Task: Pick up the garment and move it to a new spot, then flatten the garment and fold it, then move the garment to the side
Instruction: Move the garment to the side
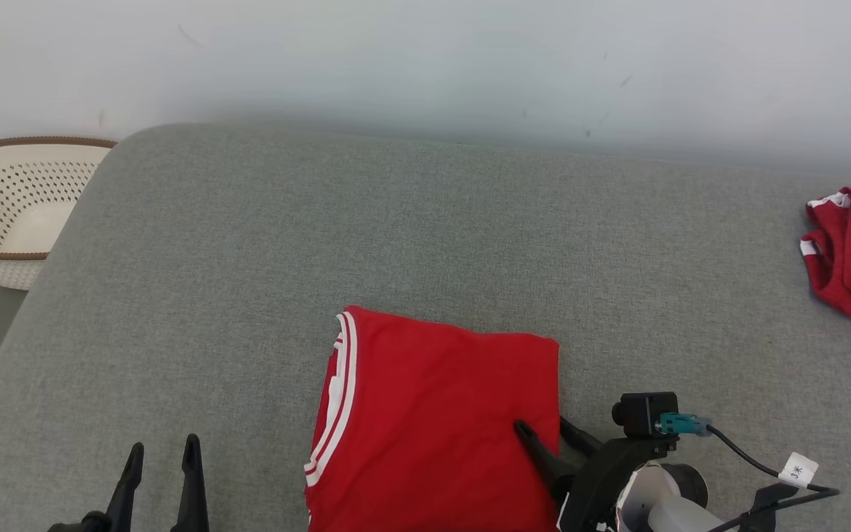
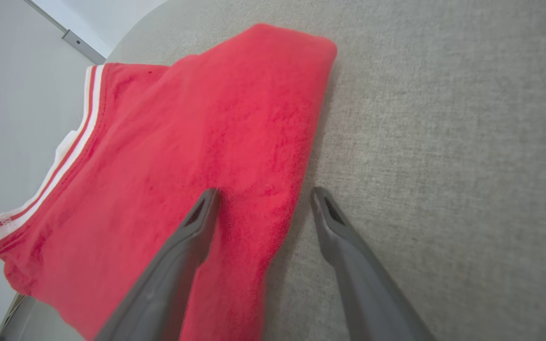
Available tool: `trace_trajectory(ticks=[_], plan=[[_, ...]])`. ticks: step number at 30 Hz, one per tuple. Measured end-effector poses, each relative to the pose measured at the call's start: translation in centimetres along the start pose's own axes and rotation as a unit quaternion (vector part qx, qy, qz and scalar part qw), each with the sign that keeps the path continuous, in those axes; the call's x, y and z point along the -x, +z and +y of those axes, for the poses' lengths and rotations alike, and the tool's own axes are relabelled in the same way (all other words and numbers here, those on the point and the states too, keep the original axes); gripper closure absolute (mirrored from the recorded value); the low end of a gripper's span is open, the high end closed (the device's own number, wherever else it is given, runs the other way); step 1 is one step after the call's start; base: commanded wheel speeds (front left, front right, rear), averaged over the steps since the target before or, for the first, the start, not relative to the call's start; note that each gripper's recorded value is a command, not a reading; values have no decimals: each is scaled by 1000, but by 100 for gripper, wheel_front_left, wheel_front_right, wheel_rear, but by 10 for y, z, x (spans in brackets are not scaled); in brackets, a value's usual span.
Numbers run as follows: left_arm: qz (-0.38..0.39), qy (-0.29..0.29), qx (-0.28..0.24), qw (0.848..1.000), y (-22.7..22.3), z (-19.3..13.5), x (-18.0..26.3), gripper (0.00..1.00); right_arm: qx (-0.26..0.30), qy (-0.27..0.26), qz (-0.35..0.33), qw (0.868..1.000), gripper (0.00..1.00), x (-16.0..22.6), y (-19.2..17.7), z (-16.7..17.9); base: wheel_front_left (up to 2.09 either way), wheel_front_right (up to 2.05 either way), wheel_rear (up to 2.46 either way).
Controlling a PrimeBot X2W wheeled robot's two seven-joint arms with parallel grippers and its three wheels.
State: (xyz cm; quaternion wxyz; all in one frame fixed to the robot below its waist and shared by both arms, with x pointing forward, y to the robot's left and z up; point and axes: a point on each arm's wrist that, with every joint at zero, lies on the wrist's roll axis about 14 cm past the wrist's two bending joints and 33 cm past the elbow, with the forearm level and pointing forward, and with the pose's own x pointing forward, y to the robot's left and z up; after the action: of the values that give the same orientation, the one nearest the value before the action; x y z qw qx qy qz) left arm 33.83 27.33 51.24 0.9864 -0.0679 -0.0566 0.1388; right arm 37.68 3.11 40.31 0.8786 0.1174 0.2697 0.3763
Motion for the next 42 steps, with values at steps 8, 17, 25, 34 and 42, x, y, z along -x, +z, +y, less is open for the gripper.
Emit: trace_trajectory(ticks=[8, 17, 25, 34, 42], plan=[[3, 0, 1, 1000, -2, -1, -2, 0, -20, 6, 21, 1000, 100, -4, -9, 5, 0, 0, 0], [1, -2, 4, 1000, -1, -2, -3, 0, 6, -1, -36, 999, 100, 1, 24, -3, 0, 0, 0], [4, -29, 6, 1000, -5, -20, -10, 0, 63, -30, -76, 995, 100, 14, 72, -32, 0, 0, 0], [5, -47, 1, 999, -9, -33, -24, 0, 136, -78, -96, 983, 100, 34, 122, -77, 0, 0, 0], [8, -49, -8, 999, -16, -36, -41, 0, 177, -137, -114, 968, 100, 54, 168, -129, 0, 0, 0]])
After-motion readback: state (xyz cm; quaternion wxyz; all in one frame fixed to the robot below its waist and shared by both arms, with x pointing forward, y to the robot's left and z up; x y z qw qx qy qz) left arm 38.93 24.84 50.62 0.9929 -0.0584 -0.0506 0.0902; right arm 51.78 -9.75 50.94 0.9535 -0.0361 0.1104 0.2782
